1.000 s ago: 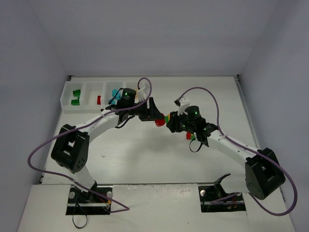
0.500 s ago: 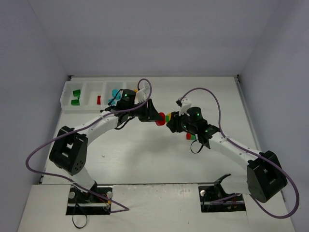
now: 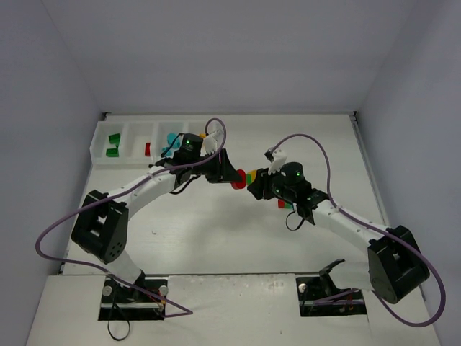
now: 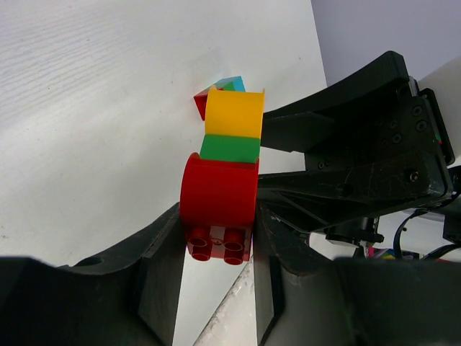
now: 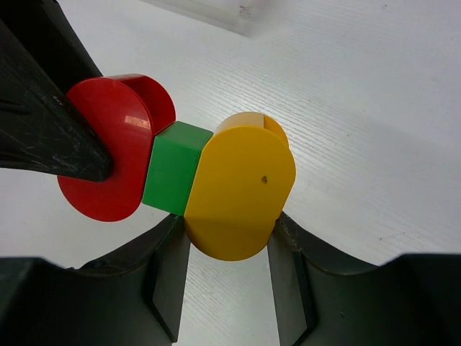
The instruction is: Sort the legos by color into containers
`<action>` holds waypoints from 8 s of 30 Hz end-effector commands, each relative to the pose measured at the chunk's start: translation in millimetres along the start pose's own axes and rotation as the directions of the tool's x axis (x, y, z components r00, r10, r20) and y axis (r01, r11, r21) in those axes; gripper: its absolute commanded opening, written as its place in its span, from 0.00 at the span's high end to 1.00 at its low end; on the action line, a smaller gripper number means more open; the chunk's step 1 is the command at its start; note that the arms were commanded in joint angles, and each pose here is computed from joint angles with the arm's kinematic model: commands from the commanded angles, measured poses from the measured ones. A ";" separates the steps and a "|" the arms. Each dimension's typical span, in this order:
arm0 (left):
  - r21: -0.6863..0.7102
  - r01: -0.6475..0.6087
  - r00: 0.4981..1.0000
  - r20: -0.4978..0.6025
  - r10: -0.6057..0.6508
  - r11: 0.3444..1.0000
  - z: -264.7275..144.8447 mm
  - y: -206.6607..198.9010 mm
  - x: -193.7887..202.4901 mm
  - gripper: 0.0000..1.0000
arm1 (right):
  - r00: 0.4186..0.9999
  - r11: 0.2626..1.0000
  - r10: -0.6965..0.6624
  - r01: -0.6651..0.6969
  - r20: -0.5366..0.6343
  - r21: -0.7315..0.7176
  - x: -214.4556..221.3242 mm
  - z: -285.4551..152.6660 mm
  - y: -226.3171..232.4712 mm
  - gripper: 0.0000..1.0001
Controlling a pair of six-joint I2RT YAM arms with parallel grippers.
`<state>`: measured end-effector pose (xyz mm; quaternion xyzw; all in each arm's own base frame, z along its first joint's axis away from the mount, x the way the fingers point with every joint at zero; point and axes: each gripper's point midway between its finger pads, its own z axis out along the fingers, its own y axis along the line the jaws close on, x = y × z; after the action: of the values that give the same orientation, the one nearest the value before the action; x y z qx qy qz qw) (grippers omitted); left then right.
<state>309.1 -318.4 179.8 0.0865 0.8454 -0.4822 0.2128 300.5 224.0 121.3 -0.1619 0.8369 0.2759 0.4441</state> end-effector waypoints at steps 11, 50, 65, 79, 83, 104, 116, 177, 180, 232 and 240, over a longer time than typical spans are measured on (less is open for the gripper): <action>0.059 -0.085 0.994 0.068 0.081 0.995 -53.0 -40.2 -27.6 1.00 | 0.993 0.984 0.010 -0.032 0.120 0.178 -25.1 -6.0 -41.0 1.00; -0.306 0.129 0.963 0.267 -0.045 0.943 -165.9 90.5 5.4 1.00 | 0.968 0.966 -0.194 0.217 0.160 -0.139 -155.7 174.5 53.4 0.96; -0.330 0.106 0.952 0.306 0.001 0.938 -183.2 81.8 10.1 1.00 | 0.959 0.954 -0.202 0.238 0.198 -0.180 -168.8 237.9 64.9 0.40; -0.277 -0.112 0.942 0.276 0.191 0.954 -184.5 57.7 -16.8 1.00 | 0.940 0.920 -0.248 0.304 0.233 -0.246 -187.9 141.2 63.4 0.32; -0.244 -0.216 0.930 0.244 0.276 0.945 -184.0 46.8 -31.3 1.00 | 0.918 0.884 -0.328 0.382 0.225 -0.271 -162.8 98.1 68.9 0.36; -0.057 -0.543 0.840 -0.031 0.542 0.838 -135.0 -15.0 -44.3 1.00 | 0.719 0.730 -0.646 0.680 0.256 -0.067 -111.3 15.8 128.1 0.24; 0.034 -0.538 0.838 -0.084 0.539 0.842 -122.4 -30.1 -27.8 1.00 | 0.674 0.695 -0.691 0.718 0.262 -0.013 -114.8 22.1 135.0 0.28; -0.838 0.113 0.890 0.324 0.321 0.534 -267.1 245.0 -249.9 0.70 | 0.803 0.815 -0.577 0.579 0.149 0.039 -51.6 2.1 80.4 1.00; -0.837 0.124 0.896 0.325 0.302 0.533 -264.4 250.6 -252.9 0.57 | 0.806 0.817 -0.574 0.576 0.145 0.035 -51.4 2.5 81.2 1.00; 0.053 -0.349 0.933 -0.069 0.352 0.936 -73.6 -62.9 -4.3 0.59 | 0.774 0.788 -0.557 0.607 0.301 -0.102 -93.4 -14.5 129.1 1.00; 0.051 -0.337 0.936 -0.091 0.341 0.940 -70.0 -60.0 1.5 0.83 | 0.781 0.795 -0.557 0.600 0.282 -0.093 -88.2 -11.1 124.9 0.96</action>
<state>270.0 -280.8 237.4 0.2423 0.8399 -0.4278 0.2298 269.4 316.9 205.8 -0.4402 0.6830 0.2092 0.5440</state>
